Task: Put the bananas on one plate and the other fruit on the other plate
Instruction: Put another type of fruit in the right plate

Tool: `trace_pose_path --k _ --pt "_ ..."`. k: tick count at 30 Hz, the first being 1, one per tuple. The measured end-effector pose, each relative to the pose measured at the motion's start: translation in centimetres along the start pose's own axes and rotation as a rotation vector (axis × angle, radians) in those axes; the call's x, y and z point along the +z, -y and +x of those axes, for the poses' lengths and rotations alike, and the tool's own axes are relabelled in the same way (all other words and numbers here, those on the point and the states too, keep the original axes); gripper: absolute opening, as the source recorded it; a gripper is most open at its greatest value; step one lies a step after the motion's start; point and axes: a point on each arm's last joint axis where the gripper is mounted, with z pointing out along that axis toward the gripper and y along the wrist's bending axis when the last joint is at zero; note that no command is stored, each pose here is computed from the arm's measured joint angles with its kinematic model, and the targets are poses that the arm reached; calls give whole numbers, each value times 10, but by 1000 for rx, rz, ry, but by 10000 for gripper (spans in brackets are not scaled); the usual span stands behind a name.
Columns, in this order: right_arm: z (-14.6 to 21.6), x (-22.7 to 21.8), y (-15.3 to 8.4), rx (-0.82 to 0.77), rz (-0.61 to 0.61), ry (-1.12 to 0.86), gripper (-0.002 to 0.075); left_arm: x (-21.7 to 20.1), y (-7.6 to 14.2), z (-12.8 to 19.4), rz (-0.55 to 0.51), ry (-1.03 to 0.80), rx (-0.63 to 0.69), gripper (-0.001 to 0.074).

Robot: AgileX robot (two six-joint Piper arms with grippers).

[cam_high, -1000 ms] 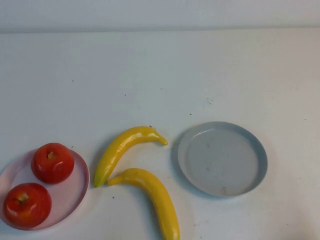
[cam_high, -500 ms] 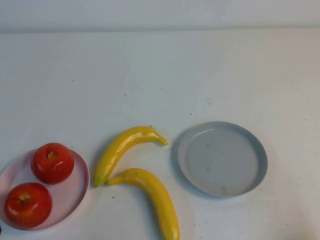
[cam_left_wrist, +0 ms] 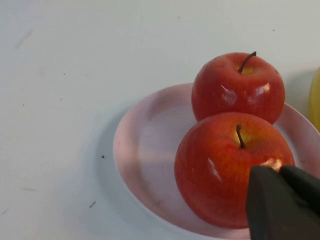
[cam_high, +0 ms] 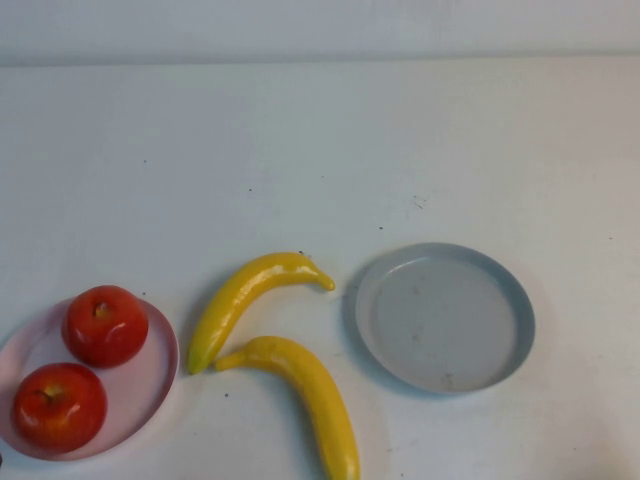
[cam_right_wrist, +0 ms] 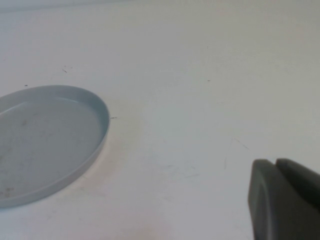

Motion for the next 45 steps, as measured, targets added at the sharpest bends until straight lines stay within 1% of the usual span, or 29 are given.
trace_pose_path --k 4,8,10,14,16,18,21,23,25,30,34,40,42,45 --pt "-1 0 0 0 0 6 -17 0 0 0 -3 0 7 3" --pt "-9 0 -1 38 -17 97 -17 0 0 0 -3 0 7 3" --pt "-14 -1 -3 106 -37 156 -17 0 0 0 -3 0 7 3" --pt "-27 -4 -3 315 -79 290 -17 0 0 0 -3 0 7 3" --pt "-31 -5 -2 390 -87 341 -17 0 0 0 -3 0 7 3" --pt "-32 -6 -1 463 -98 350 -17 0 0 0 -3 0 7 3" --pt "-42 -10 -7 511 -141 297 -17 0 0 0 -3 0 7 3" --pt "-58 -13 -15 502 -174 207 -17 0 0 0 -3 0 7 3" --pt "-72 -13 -23 466 -196 75 -17 0 0 0 -3 0 7 3" --pt "-110 -8 -39 266 -257 -216 -17 0 0 0 -3 0 7 3" --pt "-133 10 -45 158 -273 -400 -17 0 0 0 -3 0 7 3" --pt "-159 45 -49 46 -300 -557 -17 0 0 0 -3 0 7 3" --pt "-163 58 -53 22 -322 -599 -17 0 0 0 -3 0 7 3" --pt "-164 73 -66 -35 -386 -657 -17 0 0 0 -3 0 7 3"
